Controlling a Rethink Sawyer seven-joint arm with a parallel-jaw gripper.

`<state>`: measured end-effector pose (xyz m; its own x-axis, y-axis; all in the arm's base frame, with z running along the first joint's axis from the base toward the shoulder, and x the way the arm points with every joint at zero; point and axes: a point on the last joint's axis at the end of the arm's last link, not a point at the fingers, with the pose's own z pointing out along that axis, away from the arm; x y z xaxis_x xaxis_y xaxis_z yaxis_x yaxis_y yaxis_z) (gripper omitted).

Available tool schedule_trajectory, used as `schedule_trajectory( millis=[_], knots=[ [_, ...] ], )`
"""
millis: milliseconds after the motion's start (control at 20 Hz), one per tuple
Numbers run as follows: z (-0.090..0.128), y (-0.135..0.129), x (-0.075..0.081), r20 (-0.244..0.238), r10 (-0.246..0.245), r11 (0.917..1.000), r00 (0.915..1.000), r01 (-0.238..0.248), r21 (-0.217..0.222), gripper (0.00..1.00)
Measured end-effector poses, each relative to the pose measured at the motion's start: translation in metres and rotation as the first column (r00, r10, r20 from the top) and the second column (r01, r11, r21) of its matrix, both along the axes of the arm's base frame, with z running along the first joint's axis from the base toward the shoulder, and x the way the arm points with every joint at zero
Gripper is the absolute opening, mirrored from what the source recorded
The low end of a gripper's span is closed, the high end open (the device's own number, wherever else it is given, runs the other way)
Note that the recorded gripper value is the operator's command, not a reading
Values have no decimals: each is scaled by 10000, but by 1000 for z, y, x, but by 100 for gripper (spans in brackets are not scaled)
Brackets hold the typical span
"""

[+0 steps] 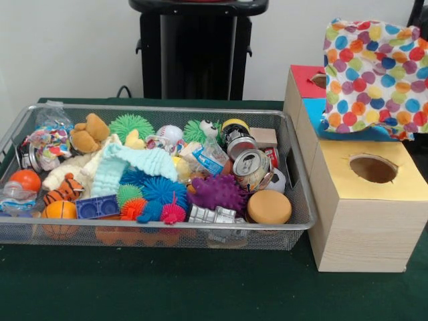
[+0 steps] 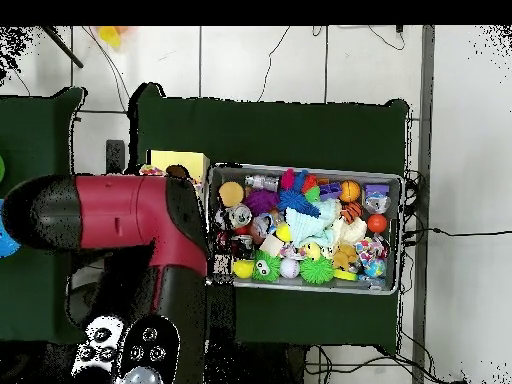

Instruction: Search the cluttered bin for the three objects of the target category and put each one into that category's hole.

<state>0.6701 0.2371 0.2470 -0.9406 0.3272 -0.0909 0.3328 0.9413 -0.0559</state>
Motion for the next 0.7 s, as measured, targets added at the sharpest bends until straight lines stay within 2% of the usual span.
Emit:
schedule_trajectory(
  millis=[200,400,700],
  knots=[
    [-10,-18,16,609,-201,9998,9979,203,-36,0],
    [-28,-47,33,1180,-500,9986,9918,518,-122,0],
    [-49,-64,40,1362,-663,9974,9885,696,-201,0]
  ],
)
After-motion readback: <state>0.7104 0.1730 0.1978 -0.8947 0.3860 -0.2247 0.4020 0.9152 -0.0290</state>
